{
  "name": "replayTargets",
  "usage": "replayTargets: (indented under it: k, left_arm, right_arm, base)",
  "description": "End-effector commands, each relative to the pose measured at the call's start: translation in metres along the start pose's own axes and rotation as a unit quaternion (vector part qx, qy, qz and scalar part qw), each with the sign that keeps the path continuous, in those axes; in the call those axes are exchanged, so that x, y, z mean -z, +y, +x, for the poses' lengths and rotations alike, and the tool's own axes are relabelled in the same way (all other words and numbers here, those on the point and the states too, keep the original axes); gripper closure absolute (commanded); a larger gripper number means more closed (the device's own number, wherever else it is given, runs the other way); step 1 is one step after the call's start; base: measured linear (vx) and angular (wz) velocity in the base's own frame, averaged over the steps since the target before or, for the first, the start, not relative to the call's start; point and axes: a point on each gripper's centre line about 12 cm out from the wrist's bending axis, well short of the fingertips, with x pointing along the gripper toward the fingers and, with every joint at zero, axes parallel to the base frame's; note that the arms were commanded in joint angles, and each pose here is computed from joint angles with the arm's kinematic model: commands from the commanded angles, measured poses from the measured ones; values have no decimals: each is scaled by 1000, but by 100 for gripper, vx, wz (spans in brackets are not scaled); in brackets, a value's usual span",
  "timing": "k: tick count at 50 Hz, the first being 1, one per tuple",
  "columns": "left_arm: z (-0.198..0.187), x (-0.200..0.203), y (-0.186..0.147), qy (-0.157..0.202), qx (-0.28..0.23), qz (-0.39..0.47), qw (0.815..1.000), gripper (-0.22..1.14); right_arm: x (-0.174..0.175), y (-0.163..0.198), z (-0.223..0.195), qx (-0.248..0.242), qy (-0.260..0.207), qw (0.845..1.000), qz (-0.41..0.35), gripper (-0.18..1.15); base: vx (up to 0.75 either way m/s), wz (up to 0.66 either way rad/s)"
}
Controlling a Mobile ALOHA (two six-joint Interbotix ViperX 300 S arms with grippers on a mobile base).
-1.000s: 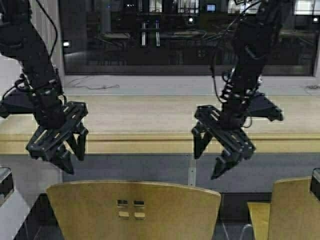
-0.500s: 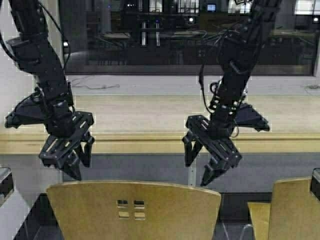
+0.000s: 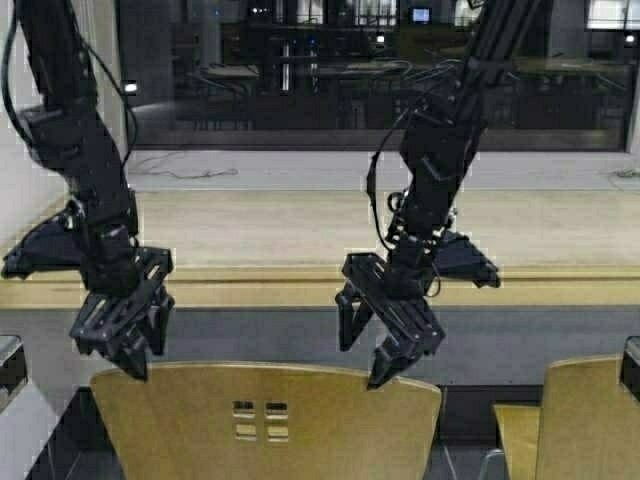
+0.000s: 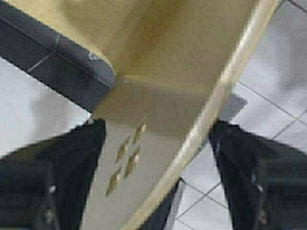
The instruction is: Push the chairs under the table
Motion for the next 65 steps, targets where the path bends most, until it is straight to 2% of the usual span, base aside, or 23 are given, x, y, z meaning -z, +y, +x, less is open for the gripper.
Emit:
replayTargets:
  k: [1,26,32,36,39,46,48,51,65]
  left_arm:
    - [6,0,-17,-2,18,2,1000,11]
    - [61,2,-26,0,7,2,1000,11]
    - [67,3,-27,3,5,3,1000,18]
    - [69,3,-29,3,7,3,1000,32]
    - [70,3,-30,4,8,3,1000,45]
    - [70,5,-33,11,8,2,1000,77]
    - [69,6,-33,14,7,2,1000,85]
    - [68,7,-34,20,5,4,1000,90]
    - [64,8,-44,26,16,7,1000,89]
  right_arm:
    - [0,19,6,-21,-1,1000,-2,0]
    - [-10,19,61,-12,0,1000,-2,1]
    - [-14,18,65,-11,-1,1000,0,4]
    - [-15,16,66,-9,-2,1000,1,14]
    - [-16,17,65,-10,-2,1000,1,28]
    - [-21,16,64,-9,-4,1000,2,74]
    - [-22,17,62,-10,-4,1000,0,85]
    - [-21,17,59,-11,-5,1000,-1,96]
    - [-37,33,42,-35,-17,999,10,93]
  base:
    - [0,0]
    - [0,0]
    - [0,0]
    - [0,0]
    - [0,0]
    - [0,0]
    - [-1,-1]
    - [0,0]
    - [4,1]
